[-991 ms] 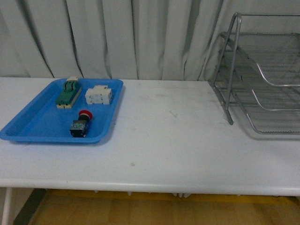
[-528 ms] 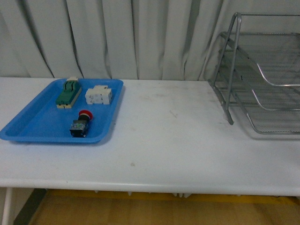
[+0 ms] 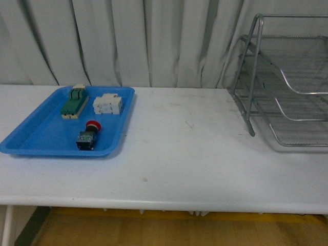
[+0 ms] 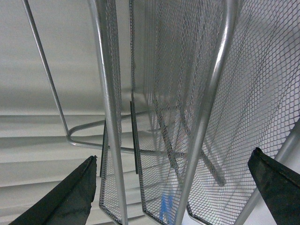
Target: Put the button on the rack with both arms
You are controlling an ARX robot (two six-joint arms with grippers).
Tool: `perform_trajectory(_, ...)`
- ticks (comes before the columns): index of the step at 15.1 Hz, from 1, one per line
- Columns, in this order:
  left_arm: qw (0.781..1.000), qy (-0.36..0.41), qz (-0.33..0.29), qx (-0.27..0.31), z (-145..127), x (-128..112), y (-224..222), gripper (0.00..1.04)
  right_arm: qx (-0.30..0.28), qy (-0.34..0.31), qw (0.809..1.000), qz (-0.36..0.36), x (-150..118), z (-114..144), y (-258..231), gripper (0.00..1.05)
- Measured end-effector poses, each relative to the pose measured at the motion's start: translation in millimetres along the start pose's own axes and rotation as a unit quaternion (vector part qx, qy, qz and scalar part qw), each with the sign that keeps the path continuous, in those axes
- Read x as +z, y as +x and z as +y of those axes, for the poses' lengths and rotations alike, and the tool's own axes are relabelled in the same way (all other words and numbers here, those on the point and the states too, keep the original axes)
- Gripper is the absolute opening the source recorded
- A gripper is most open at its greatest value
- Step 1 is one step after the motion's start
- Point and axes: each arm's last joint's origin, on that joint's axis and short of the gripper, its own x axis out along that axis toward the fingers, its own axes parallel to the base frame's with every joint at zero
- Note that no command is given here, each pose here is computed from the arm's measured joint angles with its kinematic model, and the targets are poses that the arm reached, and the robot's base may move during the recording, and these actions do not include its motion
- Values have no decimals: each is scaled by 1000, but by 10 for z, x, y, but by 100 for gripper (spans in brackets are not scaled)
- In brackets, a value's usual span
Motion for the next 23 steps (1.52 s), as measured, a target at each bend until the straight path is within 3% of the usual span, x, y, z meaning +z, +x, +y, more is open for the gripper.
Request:
perform_trajectory(9, 1000, 0, 0, 0, 0, 0, 0, 98, -4, -22, 999, 29, -183, -126, 227, 98)
perform_trajectory(19, 1000, 0, 0, 0, 0, 0, 0, 98, -16, -40, 999, 32, -103, -191, 442, 98)
perform_trajectory(20, 1000, 0, 0, 0, 0, 0, 0, 98, -17, -41, 999, 32, -83, -187, 482, 92)
perform_trajectory(23, 1000, 0, 0, 0, 0, 0, 0, 98, -6, -48, 998, 32, -56, -130, 575, 62)
